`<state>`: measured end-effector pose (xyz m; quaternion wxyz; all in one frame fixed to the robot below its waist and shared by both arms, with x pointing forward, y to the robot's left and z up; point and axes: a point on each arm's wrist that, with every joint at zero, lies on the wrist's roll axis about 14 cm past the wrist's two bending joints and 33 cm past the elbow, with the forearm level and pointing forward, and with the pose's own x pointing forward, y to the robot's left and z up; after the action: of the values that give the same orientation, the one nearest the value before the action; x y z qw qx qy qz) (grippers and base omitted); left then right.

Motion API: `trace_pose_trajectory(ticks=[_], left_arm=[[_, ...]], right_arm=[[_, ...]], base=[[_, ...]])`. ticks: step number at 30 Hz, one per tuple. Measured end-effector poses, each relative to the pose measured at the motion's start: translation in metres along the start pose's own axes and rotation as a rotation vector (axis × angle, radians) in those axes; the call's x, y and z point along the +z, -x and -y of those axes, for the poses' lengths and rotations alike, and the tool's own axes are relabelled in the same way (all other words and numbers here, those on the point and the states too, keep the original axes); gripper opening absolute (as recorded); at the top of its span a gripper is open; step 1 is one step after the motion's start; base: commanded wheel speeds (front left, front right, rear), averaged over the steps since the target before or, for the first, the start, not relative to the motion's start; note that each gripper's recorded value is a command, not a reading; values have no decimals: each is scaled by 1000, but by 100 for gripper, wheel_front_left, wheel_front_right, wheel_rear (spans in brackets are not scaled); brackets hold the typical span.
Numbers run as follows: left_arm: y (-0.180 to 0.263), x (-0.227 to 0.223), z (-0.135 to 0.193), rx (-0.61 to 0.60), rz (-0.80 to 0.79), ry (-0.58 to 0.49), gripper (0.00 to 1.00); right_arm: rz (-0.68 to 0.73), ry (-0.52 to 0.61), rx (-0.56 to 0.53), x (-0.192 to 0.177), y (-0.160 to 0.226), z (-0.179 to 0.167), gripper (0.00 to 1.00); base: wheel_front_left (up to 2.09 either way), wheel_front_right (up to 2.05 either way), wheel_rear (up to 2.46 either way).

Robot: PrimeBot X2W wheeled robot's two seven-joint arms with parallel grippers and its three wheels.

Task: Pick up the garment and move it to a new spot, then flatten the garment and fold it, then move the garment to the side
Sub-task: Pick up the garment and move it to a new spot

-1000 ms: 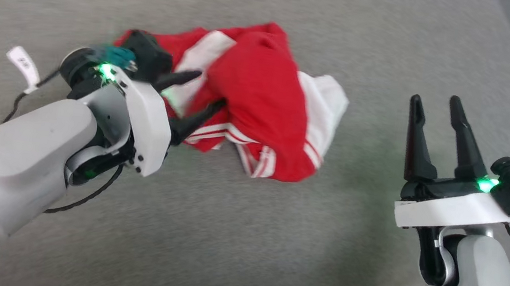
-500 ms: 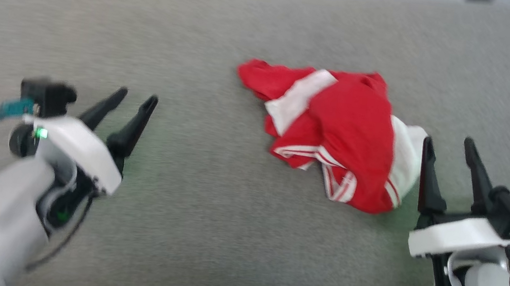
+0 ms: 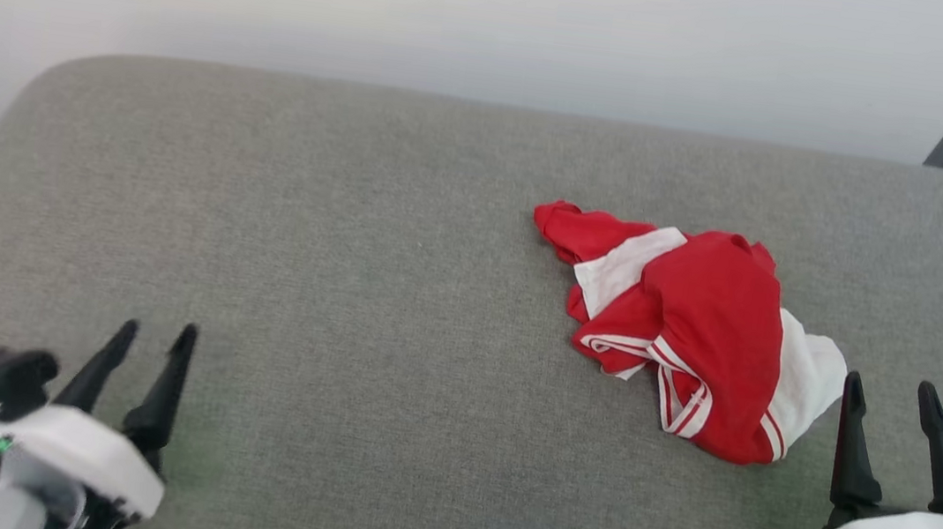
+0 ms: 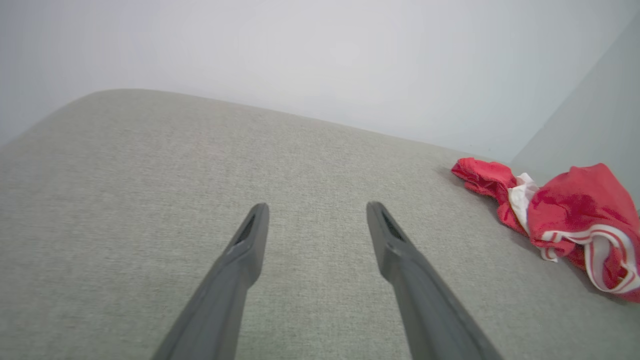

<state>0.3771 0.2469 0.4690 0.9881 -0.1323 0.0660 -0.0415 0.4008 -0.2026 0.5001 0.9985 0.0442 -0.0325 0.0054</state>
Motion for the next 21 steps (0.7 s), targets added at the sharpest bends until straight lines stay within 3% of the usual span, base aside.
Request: trace_pose_trajectory(ticks=[10, 21], left_arm=[[20, 23, -2, 46, 120, -172, 100], [23, 6, 8, 47, 98, -185, 100]], right_arm=[[67, -5, -36, 22, 14, 11, 100], [67, -16, -59, 22, 19, 16, 100]], base=[[0, 0, 0], [0, 0, 0]])
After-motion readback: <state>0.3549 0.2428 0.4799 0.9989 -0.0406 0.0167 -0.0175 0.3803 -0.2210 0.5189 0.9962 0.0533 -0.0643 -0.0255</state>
